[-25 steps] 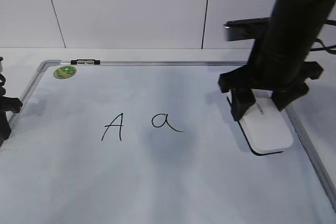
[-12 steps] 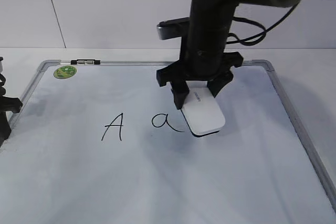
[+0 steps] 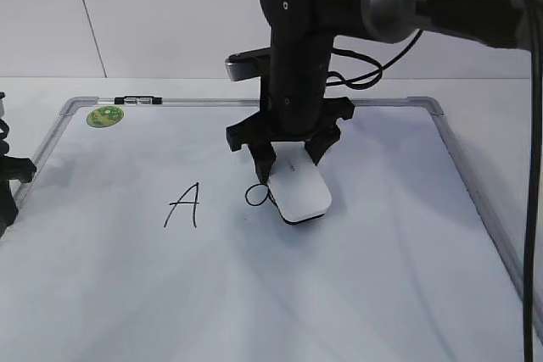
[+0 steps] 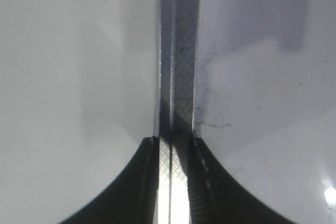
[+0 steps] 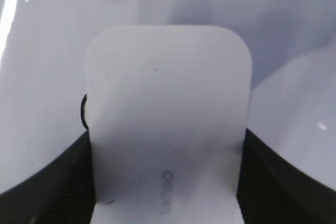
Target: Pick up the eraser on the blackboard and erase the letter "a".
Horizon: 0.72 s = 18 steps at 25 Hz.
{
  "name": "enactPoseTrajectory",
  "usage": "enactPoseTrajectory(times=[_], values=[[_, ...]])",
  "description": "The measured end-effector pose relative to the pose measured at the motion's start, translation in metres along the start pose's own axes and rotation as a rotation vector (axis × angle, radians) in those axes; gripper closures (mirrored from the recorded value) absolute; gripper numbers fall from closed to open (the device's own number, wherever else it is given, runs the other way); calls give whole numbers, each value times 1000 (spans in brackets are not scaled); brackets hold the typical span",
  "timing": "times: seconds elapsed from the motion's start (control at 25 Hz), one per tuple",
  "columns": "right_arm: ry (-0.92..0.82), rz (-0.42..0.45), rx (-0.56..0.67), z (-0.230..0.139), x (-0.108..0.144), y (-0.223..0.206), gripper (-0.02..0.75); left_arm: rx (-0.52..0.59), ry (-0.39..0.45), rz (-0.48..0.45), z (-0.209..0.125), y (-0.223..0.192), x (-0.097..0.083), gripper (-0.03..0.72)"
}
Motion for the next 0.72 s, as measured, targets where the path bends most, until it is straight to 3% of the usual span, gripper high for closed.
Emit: enactPoseTrajectory(times=[0.72], values=[[9,-16,52,-4,1,-27,216,0,0,0,0,0,0,569]])
Point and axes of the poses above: a point on each arm's last joint axis where the gripper is mounted, y pointing back along that axis away from the gripper, x along the wrist's bending axis when the last joint is at zero, z = x × y, the point moved 9 cm from there along -y, pointing out along that axis toward the gripper, and after that the axes turned 14 degrees about -y, right-handed, at the moved point
